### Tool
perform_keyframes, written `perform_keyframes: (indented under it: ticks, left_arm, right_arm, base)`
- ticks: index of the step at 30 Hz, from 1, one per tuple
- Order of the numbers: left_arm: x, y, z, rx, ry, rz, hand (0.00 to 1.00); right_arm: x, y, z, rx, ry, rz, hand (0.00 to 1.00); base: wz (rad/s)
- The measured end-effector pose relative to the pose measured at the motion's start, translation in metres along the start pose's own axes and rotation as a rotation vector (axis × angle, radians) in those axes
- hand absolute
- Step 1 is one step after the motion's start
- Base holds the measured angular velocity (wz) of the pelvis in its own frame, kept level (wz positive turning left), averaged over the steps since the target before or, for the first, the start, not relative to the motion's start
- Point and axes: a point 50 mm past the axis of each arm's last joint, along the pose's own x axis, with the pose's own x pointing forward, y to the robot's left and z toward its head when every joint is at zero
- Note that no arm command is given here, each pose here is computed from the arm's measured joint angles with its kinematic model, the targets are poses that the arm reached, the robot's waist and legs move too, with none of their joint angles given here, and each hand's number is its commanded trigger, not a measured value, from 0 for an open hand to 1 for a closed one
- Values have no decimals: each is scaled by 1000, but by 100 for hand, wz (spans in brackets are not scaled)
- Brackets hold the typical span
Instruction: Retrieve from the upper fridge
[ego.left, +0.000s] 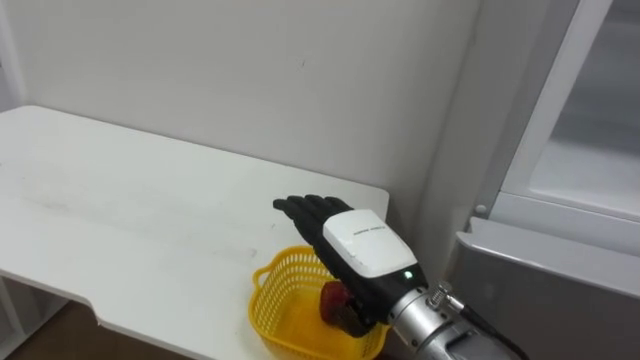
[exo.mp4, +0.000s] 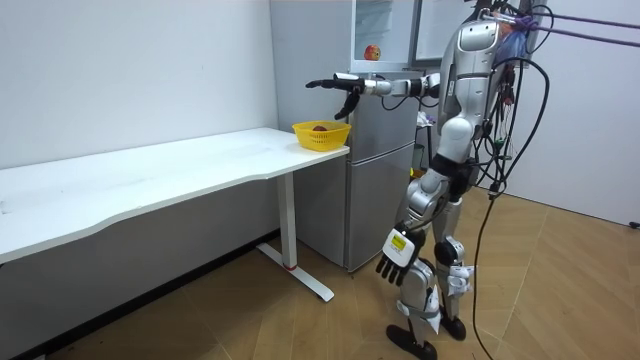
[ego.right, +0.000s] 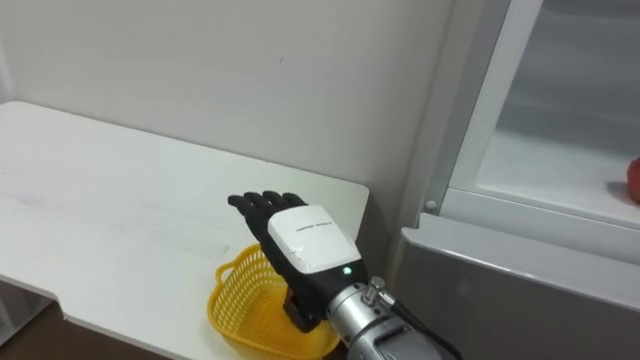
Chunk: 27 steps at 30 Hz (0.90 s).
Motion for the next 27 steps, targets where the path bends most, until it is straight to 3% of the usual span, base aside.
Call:
perform_keyframes:
  ticks: [14, 20, 27]
  left_arm:
    - [0, -2, 0, 16, 3, 4, 0]
    - [1, -10, 2, 12, -3, -4, 0]
    - [1, -16, 3, 6, -8, -14, 0]
  right_arm:
    - [2, -5, 2, 34, -5, -30, 0]
    - [3, -43, 23, 64, -113, -237, 0]
    - [-16, -60, 46, 177, -202, -375, 0]
  base:
    - [0]
    - [-8]
    - [-11]
